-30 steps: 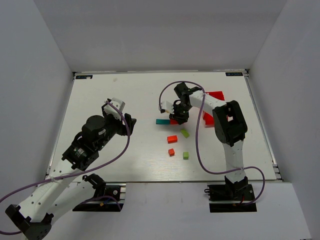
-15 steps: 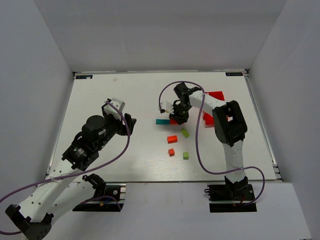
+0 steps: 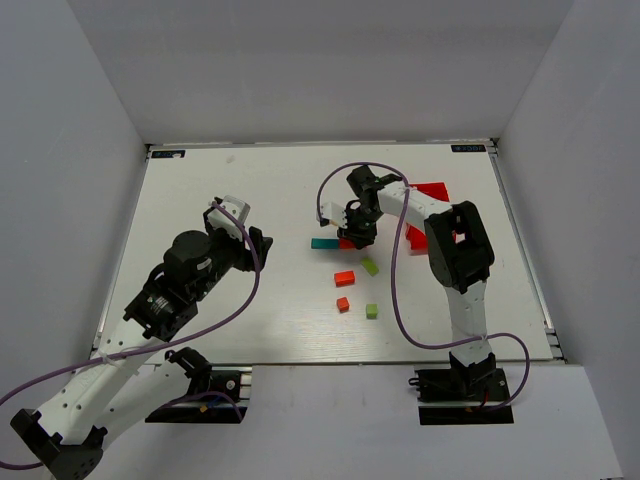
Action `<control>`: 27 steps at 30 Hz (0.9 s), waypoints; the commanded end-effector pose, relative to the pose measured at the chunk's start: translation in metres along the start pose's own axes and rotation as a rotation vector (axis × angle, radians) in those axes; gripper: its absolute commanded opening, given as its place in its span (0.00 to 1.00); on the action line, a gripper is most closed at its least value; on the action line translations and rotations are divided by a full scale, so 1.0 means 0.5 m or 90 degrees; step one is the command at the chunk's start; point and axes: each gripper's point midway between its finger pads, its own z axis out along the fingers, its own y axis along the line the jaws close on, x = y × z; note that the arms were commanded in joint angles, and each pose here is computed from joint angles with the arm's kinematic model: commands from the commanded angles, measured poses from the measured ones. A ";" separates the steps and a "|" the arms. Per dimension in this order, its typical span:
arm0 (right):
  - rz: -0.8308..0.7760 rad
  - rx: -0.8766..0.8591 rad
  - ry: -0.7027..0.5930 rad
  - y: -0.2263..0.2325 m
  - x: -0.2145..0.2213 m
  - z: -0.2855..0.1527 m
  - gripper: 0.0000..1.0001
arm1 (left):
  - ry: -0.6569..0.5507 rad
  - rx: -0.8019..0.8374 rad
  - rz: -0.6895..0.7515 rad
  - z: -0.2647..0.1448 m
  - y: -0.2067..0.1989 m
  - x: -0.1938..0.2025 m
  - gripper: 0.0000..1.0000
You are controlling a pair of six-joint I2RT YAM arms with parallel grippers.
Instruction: Build the wood block tower
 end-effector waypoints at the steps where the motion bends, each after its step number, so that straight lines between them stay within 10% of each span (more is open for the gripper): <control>1: 0.012 -0.026 0.018 0.020 0.013 0.030 0.27 | -0.001 -0.002 0.002 -0.001 0.003 0.001 0.77; 13: 0.014 -0.017 0.019 0.020 0.015 0.029 0.63 | -0.001 -0.002 0.002 -0.001 0.003 0.001 0.77; 27: 0.033 -0.013 0.012 0.016 0.009 0.041 0.59 | -0.001 -0.002 0.002 -0.001 0.003 0.001 0.77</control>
